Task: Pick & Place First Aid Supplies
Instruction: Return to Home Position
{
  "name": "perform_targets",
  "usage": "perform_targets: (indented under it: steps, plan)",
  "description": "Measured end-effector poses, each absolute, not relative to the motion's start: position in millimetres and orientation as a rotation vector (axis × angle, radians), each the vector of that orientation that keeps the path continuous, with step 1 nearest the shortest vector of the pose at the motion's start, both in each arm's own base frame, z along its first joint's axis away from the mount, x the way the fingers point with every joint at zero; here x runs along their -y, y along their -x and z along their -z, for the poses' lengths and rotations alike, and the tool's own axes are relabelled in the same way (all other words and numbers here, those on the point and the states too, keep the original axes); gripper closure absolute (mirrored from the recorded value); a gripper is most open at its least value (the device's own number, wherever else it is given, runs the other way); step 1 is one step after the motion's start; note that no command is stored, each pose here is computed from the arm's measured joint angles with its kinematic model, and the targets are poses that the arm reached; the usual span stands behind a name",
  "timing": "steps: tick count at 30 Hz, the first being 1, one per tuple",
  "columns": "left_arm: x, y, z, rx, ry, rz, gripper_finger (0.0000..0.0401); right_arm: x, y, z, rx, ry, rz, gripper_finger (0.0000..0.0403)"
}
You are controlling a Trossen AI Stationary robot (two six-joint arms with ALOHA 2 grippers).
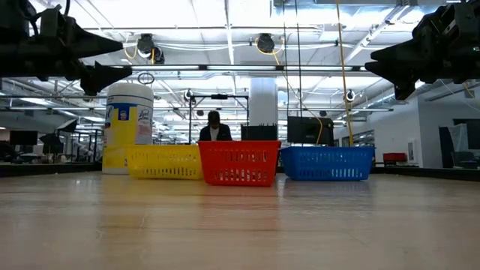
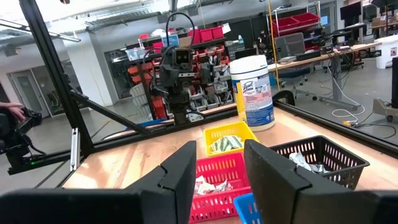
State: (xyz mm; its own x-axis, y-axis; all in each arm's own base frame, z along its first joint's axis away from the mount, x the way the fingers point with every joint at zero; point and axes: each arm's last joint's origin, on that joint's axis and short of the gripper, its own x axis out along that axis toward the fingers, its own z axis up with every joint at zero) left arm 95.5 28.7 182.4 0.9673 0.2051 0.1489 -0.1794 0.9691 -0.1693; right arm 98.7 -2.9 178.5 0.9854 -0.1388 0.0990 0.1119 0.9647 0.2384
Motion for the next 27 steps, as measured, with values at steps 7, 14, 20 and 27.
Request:
perform_targets:
  steps: [7,14,20,27]
  plan:
    - [-27.5,-91.7,-182.7,0.177,0.150,-0.197,0.0011,2.8,-98.7,-178.5,0.115,-0.234,0.127,0.0273]
    - [-27.7,-91.9,-180.8,0.158,0.146,-0.204,0.0011,2.8,-98.7,-178.5,0.115,-0.234,0.127,0.0273]
    - [-28.1,-93.1,-178.7,0.133,0.159,-0.206,0.0011,2.9,-98.7,-178.5,0.115,-0.234,0.127,0.0273]
    - [-28.1,-93.1,-178.8,0.135,0.159,-0.207,0.0011,2.8,-98.7,-178.5,0.115,-0.235,0.127,0.0273]
